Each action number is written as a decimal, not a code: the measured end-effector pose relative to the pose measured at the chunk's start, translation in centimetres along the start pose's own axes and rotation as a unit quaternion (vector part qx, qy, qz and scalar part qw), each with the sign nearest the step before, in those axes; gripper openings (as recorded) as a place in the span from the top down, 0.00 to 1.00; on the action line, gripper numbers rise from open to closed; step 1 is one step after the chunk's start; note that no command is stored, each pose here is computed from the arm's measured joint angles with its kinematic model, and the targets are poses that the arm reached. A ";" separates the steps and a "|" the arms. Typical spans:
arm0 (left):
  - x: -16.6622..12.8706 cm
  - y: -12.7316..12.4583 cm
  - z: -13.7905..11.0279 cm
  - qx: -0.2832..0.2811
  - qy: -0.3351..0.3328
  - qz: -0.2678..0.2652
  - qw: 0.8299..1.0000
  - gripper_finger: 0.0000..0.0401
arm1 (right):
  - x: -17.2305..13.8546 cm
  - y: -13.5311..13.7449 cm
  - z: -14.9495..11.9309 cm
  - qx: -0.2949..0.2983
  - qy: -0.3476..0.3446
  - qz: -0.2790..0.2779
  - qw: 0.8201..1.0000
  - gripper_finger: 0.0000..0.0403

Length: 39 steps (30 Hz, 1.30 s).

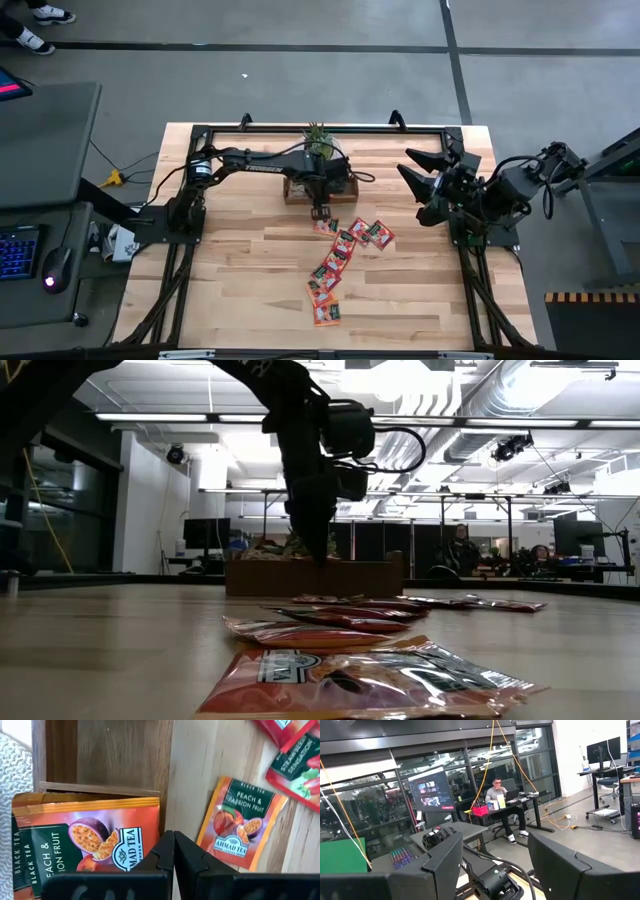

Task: Pick & Place Tea
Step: Put the orange tea bag into the middle section of the wooden organizer

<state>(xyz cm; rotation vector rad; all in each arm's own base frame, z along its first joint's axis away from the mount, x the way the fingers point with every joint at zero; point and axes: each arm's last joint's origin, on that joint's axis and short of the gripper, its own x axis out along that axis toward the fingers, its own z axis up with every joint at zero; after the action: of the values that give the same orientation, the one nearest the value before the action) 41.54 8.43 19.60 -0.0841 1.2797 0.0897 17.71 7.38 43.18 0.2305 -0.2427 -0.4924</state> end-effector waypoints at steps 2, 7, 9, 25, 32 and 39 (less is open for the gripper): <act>0.0 0.0 -0.1 0.000 0.004 0.000 1.000 1.00 | 0.0 0.0 0.0 0.000 0.000 0.000 1.000 0.45; -0.6 0.0 -0.2 0.000 0.002 0.003 1.000 1.00 | 0.0 0.0 -0.1 -0.004 0.002 -0.001 1.000 0.45; -1.3 0.0 0.0 0.002 -0.008 0.009 1.000 1.00 | 0.0 0.0 -0.1 -0.005 0.003 -0.006 1.000 0.45; -3.2 0.2 1.1 0.023 -0.015 0.028 0.999 1.00 | 0.0 -0.1 -0.1 -0.002 0.004 -0.009 1.000 0.45; -3.1 0.2 1.0 0.024 -0.012 0.028 0.999 1.00 | 0.0 -0.1 -0.1 -0.002 0.003 -0.009 1.000 0.45; -2.2 0.2 1.1 0.024 -0.007 0.028 0.999 1.00 | 0.0 -0.1 -0.1 -0.001 0.003 -0.009 1.000 0.45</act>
<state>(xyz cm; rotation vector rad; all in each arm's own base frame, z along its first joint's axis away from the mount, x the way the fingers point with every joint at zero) 41.96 8.72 22.08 -0.0074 1.2689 0.1071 17.71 7.35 43.07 0.2325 -0.2340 -0.5095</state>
